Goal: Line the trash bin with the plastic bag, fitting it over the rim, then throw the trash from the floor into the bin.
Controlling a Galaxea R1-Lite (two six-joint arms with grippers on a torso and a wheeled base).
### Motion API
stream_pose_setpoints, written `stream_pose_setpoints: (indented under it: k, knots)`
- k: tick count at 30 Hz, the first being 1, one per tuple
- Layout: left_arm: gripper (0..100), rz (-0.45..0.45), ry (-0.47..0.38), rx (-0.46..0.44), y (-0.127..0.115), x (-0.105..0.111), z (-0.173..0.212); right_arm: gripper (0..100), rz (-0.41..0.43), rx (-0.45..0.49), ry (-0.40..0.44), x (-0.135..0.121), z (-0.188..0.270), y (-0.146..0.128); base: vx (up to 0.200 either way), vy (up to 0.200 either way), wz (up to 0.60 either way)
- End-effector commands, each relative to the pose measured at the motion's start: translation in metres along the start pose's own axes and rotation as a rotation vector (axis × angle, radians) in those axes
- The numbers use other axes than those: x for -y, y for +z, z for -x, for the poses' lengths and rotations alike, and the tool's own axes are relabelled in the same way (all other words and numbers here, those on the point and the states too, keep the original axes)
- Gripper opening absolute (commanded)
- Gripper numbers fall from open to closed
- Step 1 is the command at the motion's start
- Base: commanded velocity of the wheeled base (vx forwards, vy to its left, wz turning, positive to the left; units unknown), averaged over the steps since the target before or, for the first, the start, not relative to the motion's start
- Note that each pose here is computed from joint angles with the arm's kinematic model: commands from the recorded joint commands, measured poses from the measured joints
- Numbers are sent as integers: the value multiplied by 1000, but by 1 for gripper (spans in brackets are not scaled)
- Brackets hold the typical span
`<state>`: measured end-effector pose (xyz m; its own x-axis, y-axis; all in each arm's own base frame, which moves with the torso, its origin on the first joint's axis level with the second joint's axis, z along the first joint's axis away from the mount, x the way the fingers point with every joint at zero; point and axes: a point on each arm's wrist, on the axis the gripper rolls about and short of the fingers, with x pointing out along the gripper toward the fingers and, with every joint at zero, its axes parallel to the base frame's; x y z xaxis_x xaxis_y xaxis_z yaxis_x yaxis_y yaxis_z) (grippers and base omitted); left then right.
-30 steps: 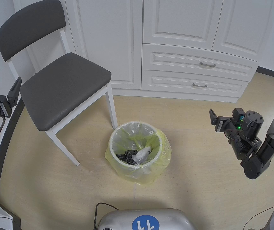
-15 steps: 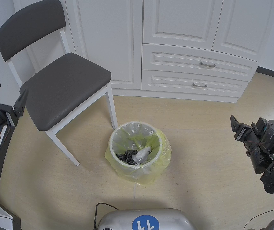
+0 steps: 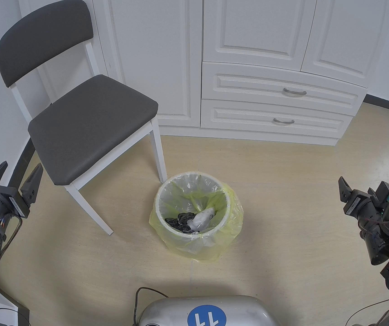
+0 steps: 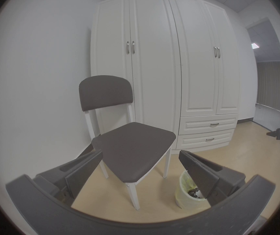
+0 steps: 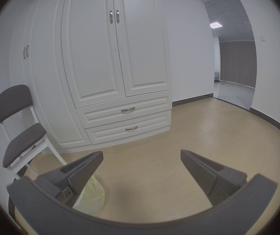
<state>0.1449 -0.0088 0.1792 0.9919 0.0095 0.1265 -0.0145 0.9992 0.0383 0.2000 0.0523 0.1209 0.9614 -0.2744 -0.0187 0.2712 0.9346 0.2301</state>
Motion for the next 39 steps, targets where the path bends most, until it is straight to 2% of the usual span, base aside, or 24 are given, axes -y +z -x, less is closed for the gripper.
stream_pose_setpoints:
  k: [1, 4, 7, 12, 17, 22, 25, 27, 28, 35, 37, 39]
  knots:
    - [100, 46, 10, -23, -9, -2, 16, 100, 5, 47, 69, 8, 40, 15, 0, 0, 0]
    - [100, 69, 11, -21, -11, -3, 24, 100, 22, 107, 22, 11, 48, 26, 0, 0, 0]
    - [100, 93, 8, -15, -13, -3, 32, 100, 44, 148, 14, 14, 54, 35, 0, 0, 0]
    - [100, 125, 11, -7, -15, -4, 45, 100, 12, 221, 16, 22, 68, 51, 0, 0, 0]
    - [100, 141, 11, -6, -14, -5, 64, 100, 11, 216, 18, 42, 95, 60, 0, 0, 0]
    - [100, 139, -4, -28, -16, -6, 83, 100, 40, 179, 26, 61, 116, 57, 0, 0, 0]
    - [100, 143, -5, -32, -16, -7, 99, 100, -12, 204, -18, 75, 128, 57, 0, 0, 0]
    - [100, 143, -5, -29, -15, -7, 100, 100, -14, 208, -23, 76, 129, 57, 0, 0, 0]
    - [100, 152, -5, -18, -12, -8, 110, 100, -65, 263, -56, 83, 137, 61, 0, 0, 0]
    - [100, 156, -3, 8, -7, -10, 127, 100, -92, 336, -144, 93, 148, 63, 0, 0, 0]
    - [100, 158, -3, 15, -10, -11, 135, 100, -100, 406, -186, 99, 159, 66, 0, 0, 0]
    - [100, 159, 1, 19, -11, -11, 138, 100, -101, 430, -197, 102, 165, 65, 0, 0, 0]
